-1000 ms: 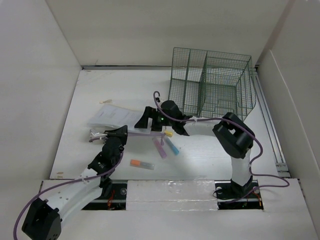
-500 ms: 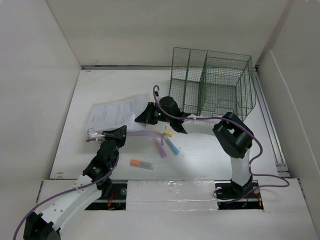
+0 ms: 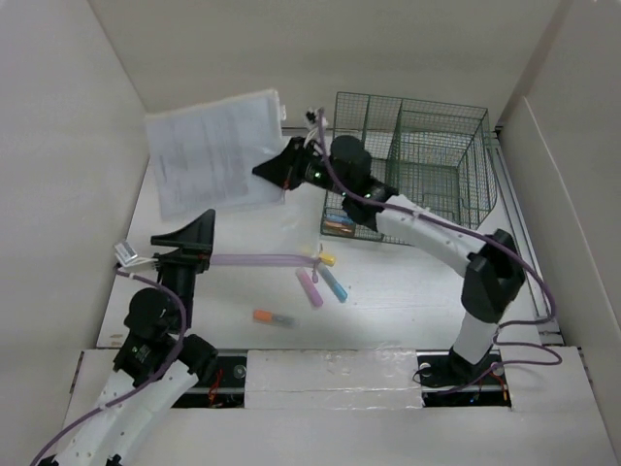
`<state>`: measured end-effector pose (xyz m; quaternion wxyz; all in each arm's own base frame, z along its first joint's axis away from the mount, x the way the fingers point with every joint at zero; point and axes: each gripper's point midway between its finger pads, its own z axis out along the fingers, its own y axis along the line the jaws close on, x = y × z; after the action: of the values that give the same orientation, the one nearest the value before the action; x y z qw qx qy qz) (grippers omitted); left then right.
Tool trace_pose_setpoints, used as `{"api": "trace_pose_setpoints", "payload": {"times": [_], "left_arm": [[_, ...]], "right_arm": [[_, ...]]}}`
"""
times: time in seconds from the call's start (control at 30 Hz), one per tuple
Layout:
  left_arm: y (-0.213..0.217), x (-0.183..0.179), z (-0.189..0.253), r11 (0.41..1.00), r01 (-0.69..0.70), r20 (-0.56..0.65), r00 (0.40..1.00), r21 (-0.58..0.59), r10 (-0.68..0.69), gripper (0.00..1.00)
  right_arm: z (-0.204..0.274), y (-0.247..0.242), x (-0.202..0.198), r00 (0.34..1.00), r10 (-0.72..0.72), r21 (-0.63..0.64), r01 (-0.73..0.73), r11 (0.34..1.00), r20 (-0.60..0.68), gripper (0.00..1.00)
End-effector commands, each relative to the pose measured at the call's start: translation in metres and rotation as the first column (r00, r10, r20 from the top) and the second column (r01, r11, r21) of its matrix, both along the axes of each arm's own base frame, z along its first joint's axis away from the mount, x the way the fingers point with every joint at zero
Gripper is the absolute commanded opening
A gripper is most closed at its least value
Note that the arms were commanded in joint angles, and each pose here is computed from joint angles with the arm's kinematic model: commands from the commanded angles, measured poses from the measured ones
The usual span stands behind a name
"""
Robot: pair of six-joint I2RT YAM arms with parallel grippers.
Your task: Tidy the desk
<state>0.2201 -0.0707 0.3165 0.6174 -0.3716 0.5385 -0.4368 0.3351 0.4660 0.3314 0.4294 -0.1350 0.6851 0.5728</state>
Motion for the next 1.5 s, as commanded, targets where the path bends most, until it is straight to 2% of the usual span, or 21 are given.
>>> {"api": "trace_pose_setpoints", "payload": {"times": [0.0,0.13,0.17,0.23,0.3,0.37,0.47,0.53,0.57,0.6,0.7,0.93,0.97,1.0,1.07,1.13,1.17,1.3,1.4,1.47], "left_arm": [[0.014,-0.015,0.033,0.999,-0.029,0.081,0.996,0.036,0.026,0.9],[0.014,-0.02,0.041,0.999,-0.016,0.106,0.994,0.047,0.011,0.89],[0.012,-0.02,0.04,0.998,-0.011,0.103,0.995,0.066,0.004,0.89],[0.005,-0.021,0.045,0.995,0.024,0.11,0.993,0.097,-0.035,0.89],[-0.007,-0.018,0.045,0.986,0.065,0.098,0.992,0.155,-0.08,0.87],[-0.015,-0.013,0.042,0.978,0.089,0.077,0.991,0.19,-0.105,0.87],[-0.027,-0.005,0.035,0.969,0.121,0.056,0.989,0.217,-0.137,0.87],[-0.037,-0.002,0.03,0.962,0.157,0.048,0.984,0.225,-0.172,0.87],[-0.039,-0.001,0.028,0.96,0.167,0.045,0.982,0.225,-0.181,0.87],[-0.043,-0.001,0.026,0.956,0.186,0.042,0.979,0.227,-0.201,0.86],[-0.049,0.001,0.018,0.95,0.209,0.029,0.975,0.232,-0.221,0.85],[-0.054,0.003,0.009,0.944,0.229,0.005,0.971,0.237,-0.237,0.85],[-0.055,0.004,0.009,0.943,0.233,0.004,0.971,0.236,-0.24,0.85],[-0.056,0.004,0.008,0.941,0.238,0.003,0.969,0.239,-0.246,0.85],[-0.059,0.005,0.006,0.938,0.247,-0.007,0.967,0.245,-0.253,0.85],[-0.063,0.008,0.005,0.932,0.261,-0.016,0.964,0.253,-0.266,0.85],[-0.065,0.008,0.005,0.93,0.267,-0.018,0.962,0.254,-0.272,0.85],[-0.073,0.01,0.003,0.918,0.299,-0.03,0.953,0.259,-0.302,0.84],[-0.074,0.011,-0.001,0.916,0.304,-0.04,0.952,0.262,-0.305,0.84],[-0.073,0.01,0.0,0.917,0.302,-0.036,0.952,0.261,-0.304,0.84]], "right_arm": [[0.141,-0.067,0.018,0.94,-0.191,0.186,0.142,0.972,0.283,0.0],[0.194,-0.153,0.026,0.867,-0.386,0.278,0.304,0.911,0.315,0.0],[0.199,-0.188,0.041,0.82,-0.492,0.301,0.409,0.861,0.293,0.0],[0.2,-0.23,0.046,0.762,-0.597,0.32,0.517,0.794,0.25,0.0],[0.189,-0.293,0.048,0.646,-0.748,0.349,0.673,0.653,0.155,0.0],[0.17,-0.337,0.037,0.552,-0.83,0.371,0.756,0.539,0.082,0.0],[0.149,-0.376,0.028,0.45,-0.893,0.4,0.821,0.406,-0.017,0.0],[0.124,-0.388,0.018,0.415,-0.907,0.397,0.847,0.354,-0.076,0.0],[0.115,-0.4,0.015,0.365,-0.924,0.399,0.869,0.293,-0.116,0.0],[0.088,-0.405,0.015,0.345,-0.925,0.375,0.888,0.267,-0.158,0.0],[0.083,-0.426,-0.002,0.284,-0.93,0.456,0.877,0.154,-0.232,0.0],[0.049,-0.425,-0.01,0.159,-0.947,0.367,0.929,0.047,-0.28,0.0],[0.047,-0.431,-0.015,0.117,-0.948,0.36,0.933,0.003,-0.297,0.0],[0.047,-0.427,-0.019,0.112,-0.951,0.352,0.936,0.003,-0.289,0.0],[0.042,-0.433,-0.024,0.039,-0.954,0.325,0.944,-0.063,-0.298,0.0],[0.035,-0.426,-0.027,0.012,-0.957,0.294,0.953,-0.077,-0.289,0.0],[0.025,-0.426,-0.022,-0.027,-0.96,0.265,0.959,-0.103,-0.278,0.0],[0.013,-0.415,-0.008,-0.07,-0.961,0.226,0.965,-0.133,-0.266,0.0],[0.012,-0.412,0.003,-0.084,-0.969,0.251,0.957,-0.143,-0.233,0.0],[0.011,-0.417,0.011,-0.115,-0.969,0.24,0.956,-0.168,-0.218,0.0]]}}
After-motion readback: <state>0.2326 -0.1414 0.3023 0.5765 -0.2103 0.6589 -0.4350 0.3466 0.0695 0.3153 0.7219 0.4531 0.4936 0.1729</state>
